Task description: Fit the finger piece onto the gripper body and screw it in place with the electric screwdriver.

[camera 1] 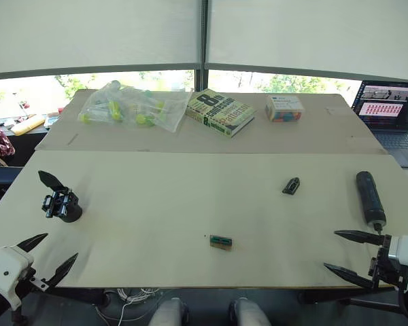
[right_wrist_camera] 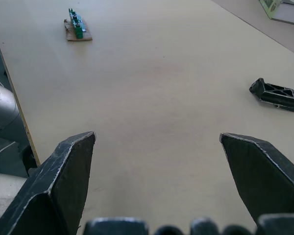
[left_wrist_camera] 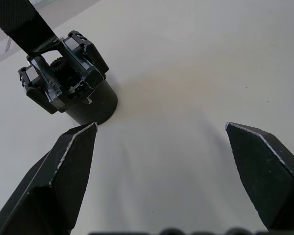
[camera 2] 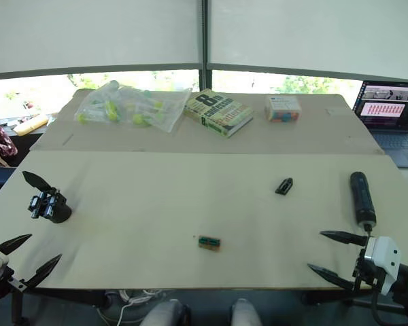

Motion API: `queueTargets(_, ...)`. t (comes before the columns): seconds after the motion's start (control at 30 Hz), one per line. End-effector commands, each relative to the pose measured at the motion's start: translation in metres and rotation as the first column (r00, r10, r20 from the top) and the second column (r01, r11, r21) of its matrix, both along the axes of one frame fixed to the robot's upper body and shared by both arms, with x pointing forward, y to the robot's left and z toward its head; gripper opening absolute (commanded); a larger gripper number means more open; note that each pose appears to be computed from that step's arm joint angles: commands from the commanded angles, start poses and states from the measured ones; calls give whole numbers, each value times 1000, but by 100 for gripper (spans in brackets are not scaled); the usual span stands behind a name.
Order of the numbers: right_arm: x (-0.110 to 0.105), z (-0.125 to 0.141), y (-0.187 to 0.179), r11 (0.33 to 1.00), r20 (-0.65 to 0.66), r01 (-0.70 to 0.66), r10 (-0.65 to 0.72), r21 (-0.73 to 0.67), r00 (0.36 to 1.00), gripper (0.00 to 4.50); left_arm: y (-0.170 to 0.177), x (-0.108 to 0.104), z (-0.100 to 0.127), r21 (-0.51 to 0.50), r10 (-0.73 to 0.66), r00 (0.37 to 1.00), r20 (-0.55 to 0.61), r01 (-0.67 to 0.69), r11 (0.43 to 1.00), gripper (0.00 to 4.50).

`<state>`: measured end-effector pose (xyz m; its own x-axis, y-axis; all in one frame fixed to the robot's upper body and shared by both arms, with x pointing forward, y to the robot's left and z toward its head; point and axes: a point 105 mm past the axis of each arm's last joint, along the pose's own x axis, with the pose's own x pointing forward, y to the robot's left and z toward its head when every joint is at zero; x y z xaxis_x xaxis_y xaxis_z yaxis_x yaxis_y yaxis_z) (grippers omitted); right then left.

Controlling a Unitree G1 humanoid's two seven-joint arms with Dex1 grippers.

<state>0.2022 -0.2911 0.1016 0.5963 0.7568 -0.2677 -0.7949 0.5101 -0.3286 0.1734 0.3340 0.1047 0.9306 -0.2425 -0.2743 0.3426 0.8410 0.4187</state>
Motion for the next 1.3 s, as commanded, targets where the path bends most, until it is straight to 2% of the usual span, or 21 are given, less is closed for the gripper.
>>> queueTargets(0.03, 12, 16, 21, 998, 62, -46, 43, 53, 997, 450, 4, -2, 12, -58, 74, 996, 55, -71, 996, 444)
queueTargets(0.1, 21, 30, 50, 982, 110, -101, 84, 161, 990, 450, 8, -6, 16, -158, 167, 982, 92, -151, 976, 444)
queueTargets(0.17, 22, 42, 68, 956, 167, -161, 121, 247, 978, 450, 12, -13, 18, -226, 242, 964, 115, -211, 951, 444)
queueTargets(0.2, 22, 46, 80, 942, 188, -193, 144, 275, 972, 450, 19, -19, 21, -272, 326, 933, 151, -277, 921, 444)
queueTargets(0.27, 24, 51, 97, 923, 220, -233, 170, 307, 961, 450, 28, -30, 22, -330, 445, 876, 187, -370, 868, 444)
queueTargets(0.4, 24, 65, 125, 886, 324, -318, 208, 338, 923, 450, 40, -53, 12, -423, 621, 762, 180, -510, 749, 444)
queueTargets(0.47, 24, 68, 136, 875, 352, -347, 224, 338, 909, 450, 41, -59, 5, -448, 662, 730, 166, -543, 711, 444)
queueTargets(0.5, 24, 68, 141, 872, 358, -356, 231, 336, 905, 450, 39, -58, 4, -449, 663, 731, 162, -543, 709, 444)
queueTargets(0.67, 28, 68, 149, 867, 352, -367, 246, 336, 903, 450, 24, -36, 10, -464, 615, 770, 171, -487, 740, 444)
queueTargets(0.8, 32, 69, 149, 870, 349, -368, 250, 329, 903, 450, 20, -14, 10, -424, 577, 804, 143, -477, 770, 444)
queueTargets(0.97, 32, 69, 151, 870, 352, -369, 250, 328, 902, 450, 20, 17, -5, -366, 565, 823, 63, -508, 780, 444)
queueTargets(1.17, 30, 61, 146, 874, 343, -358, 243, 328, 907, 450, 18, 55, -19, -347, 540, 841, 39, -495, 797, 444)
queueTargets(1.3, 29, 57, 140, 882, 345, -344, 229, 323, 910, 450, 21, 68, -28, -331, 545, 838, 26, -507, 796, 444)
